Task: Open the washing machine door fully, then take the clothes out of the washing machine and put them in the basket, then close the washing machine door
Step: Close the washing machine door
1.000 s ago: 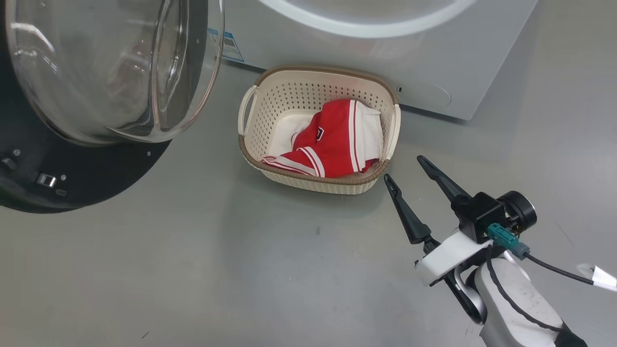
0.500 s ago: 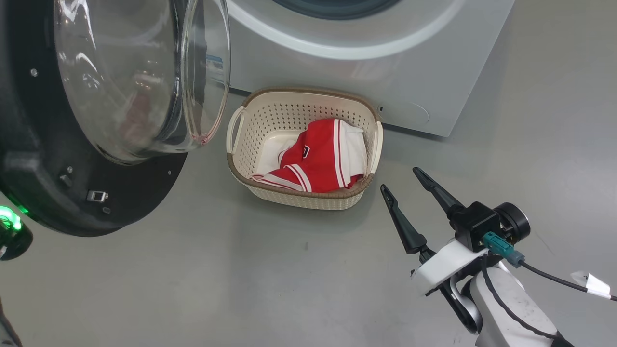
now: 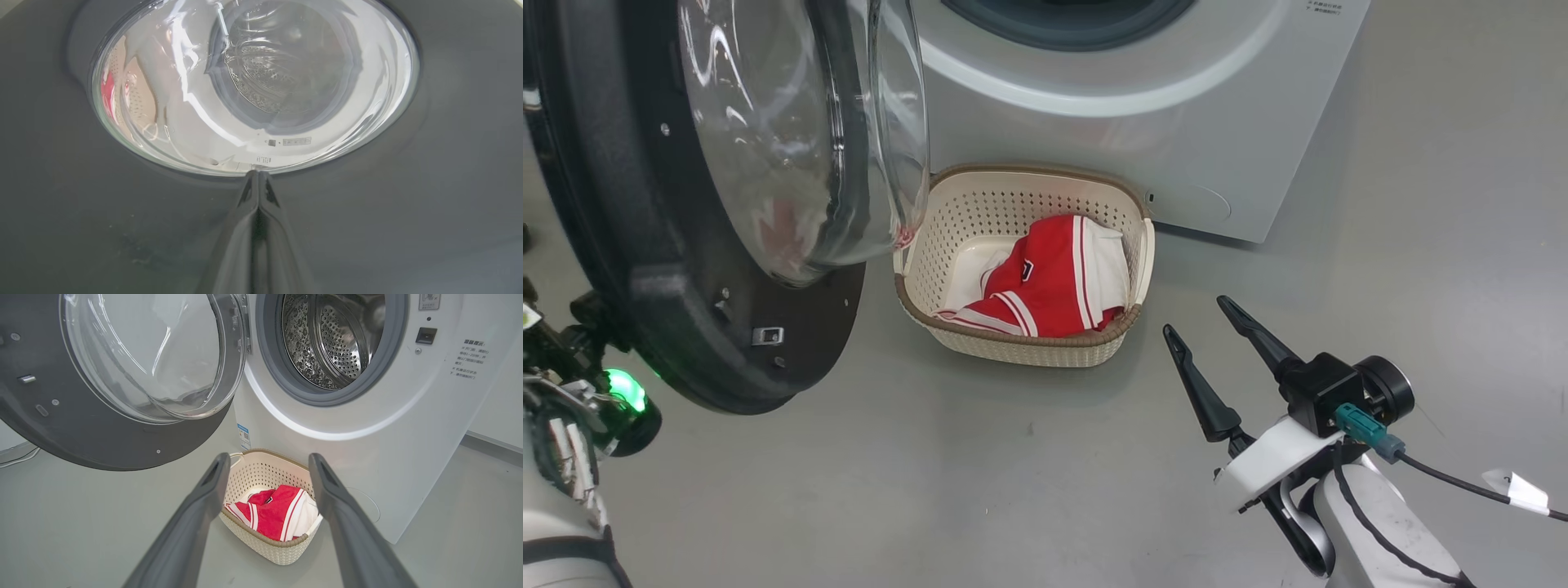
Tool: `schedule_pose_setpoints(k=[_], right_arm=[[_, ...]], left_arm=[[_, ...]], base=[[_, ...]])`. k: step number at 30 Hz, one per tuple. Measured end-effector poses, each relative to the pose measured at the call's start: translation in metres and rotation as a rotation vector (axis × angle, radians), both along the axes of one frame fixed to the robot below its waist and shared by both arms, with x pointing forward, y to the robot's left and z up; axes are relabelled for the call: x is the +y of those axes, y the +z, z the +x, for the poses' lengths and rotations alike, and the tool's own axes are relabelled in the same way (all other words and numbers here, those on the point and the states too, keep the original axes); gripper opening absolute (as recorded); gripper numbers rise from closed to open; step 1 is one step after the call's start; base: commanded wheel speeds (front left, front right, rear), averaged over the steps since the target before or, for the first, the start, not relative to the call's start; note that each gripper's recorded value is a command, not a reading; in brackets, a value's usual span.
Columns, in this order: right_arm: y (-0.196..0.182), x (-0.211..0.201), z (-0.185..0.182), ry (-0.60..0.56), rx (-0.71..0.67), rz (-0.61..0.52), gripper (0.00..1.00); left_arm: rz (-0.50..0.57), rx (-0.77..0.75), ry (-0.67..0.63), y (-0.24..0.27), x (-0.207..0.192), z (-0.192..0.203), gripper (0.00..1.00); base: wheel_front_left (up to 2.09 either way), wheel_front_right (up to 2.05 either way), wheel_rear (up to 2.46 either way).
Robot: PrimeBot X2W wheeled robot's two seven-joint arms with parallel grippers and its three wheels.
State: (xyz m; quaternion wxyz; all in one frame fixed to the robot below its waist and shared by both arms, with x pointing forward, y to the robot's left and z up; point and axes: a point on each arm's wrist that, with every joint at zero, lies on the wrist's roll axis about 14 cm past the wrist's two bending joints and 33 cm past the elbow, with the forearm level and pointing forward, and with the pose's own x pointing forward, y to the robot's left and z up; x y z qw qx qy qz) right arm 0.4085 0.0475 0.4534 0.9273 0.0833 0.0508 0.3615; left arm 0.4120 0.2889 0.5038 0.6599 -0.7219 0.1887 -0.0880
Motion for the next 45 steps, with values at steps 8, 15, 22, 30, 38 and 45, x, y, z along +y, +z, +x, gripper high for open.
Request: schedule_pose_setpoints(k=[8, 15, 22, 30, 38, 45], right_arm=[[0.002, -0.001, -0.002, -0.004, -0.004, 0.000, 1.00], [0.006, -0.002, -0.004, -0.009, -0.008, 0.007, 1.00], [0.007, -0.004, -0.005, -0.017, -0.010, 0.008, 1.00], [0.010, -0.005, -0.004, -0.026, -0.017, 0.018, 1.00], [0.010, -0.005, -0.006, -0.029, -0.008, 0.026, 1.00], [0.015, 0.000, -0.012, -0.013, -0.019, 0.027, 1.00]], left_arm=[[-0.010, -0.030, -0.070, 0.001, -0.026, -0.004, 0.00], [0.002, -0.066, -0.085, 0.006, -0.031, -0.010, 0.00], [0.030, -0.079, -0.086, 0.007, -0.031, -0.013, 0.00], [0.127, -0.073, -0.008, 0.008, -0.018, -0.017, 0.00], [0.322, -0.052, 0.124, 0.016, 0.009, -0.025, 0.00], [0.667, -0.012, 0.237, 0.029, 0.043, -0.047, 0.00]], base=[[0.00, 0.00, 0.00], [0.00, 0.00, 0.00], [0.00, 0.00, 0.00], [0.00, 0.00, 0.00], [0.00, 0.00, 0.00], [0.00, 0.00, 0.00]])
